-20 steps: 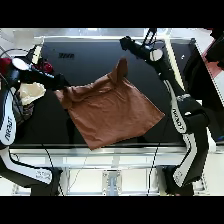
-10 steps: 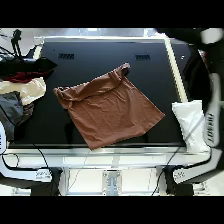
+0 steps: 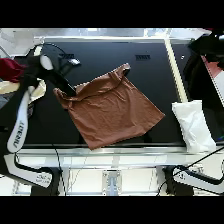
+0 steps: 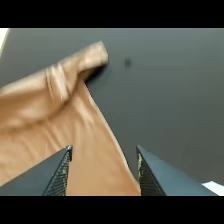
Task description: Fold the shirts.
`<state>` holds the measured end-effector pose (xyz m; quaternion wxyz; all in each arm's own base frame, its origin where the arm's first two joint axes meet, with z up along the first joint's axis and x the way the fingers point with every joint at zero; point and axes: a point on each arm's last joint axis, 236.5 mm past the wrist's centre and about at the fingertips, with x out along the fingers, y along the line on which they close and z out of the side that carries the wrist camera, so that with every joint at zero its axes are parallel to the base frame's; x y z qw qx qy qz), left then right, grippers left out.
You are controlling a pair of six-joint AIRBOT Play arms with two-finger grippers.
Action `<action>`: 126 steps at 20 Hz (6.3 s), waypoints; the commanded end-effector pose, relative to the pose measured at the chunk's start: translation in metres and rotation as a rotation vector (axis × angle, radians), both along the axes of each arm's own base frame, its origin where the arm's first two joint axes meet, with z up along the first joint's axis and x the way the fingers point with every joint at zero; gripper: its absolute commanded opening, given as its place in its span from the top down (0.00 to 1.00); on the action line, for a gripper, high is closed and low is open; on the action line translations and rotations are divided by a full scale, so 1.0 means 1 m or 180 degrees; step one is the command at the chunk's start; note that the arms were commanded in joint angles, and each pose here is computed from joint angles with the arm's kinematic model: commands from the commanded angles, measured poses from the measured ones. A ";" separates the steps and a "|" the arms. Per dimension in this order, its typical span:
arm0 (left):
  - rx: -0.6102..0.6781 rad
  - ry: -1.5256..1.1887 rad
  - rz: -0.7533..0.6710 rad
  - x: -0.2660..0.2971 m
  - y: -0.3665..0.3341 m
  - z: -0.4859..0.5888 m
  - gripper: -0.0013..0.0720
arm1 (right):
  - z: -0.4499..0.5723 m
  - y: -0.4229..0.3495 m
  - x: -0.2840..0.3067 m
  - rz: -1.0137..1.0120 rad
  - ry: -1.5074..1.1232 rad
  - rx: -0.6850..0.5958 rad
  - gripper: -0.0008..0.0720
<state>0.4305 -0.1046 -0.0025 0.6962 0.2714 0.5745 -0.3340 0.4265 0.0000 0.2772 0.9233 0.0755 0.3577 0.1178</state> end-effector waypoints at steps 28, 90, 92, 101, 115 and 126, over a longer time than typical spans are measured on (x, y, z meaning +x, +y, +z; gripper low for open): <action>0.0685 -0.0396 -0.0026 0.067 0.030 -0.093 0.97 | -0.012 0.054 -0.096 0.0378 0.0287 0.0404 0.35; -0.1325 -0.1771 0.1736 -0.007 0.026 0.151 0.97 | -0.144 0.068 0.013 0.0198 0.0497 0.0198 0.98; -0.1555 -0.2485 0.1680 -0.038 0.036 0.239 0.97 | -0.083 0.069 -0.032 0.0292 0.0179 0.0062 0.98; -0.2481 -0.4057 0.1242 -0.186 0.026 0.480 0.98 | 0.171 0.069 -0.190 0.0132 -0.2064 -0.0111 0.98; 0.0081 0.0777 0.2273 -0.037 0.042 -0.033 0.97 | -0.267 0.102 0.065 0.0407 0.1758 0.0564 0.43; -0.0605 -0.2095 0.3183 0.050 0.194 0.173 0.33 | -0.095 -0.031 0.073 -0.0287 0.0410 -0.0403 0.43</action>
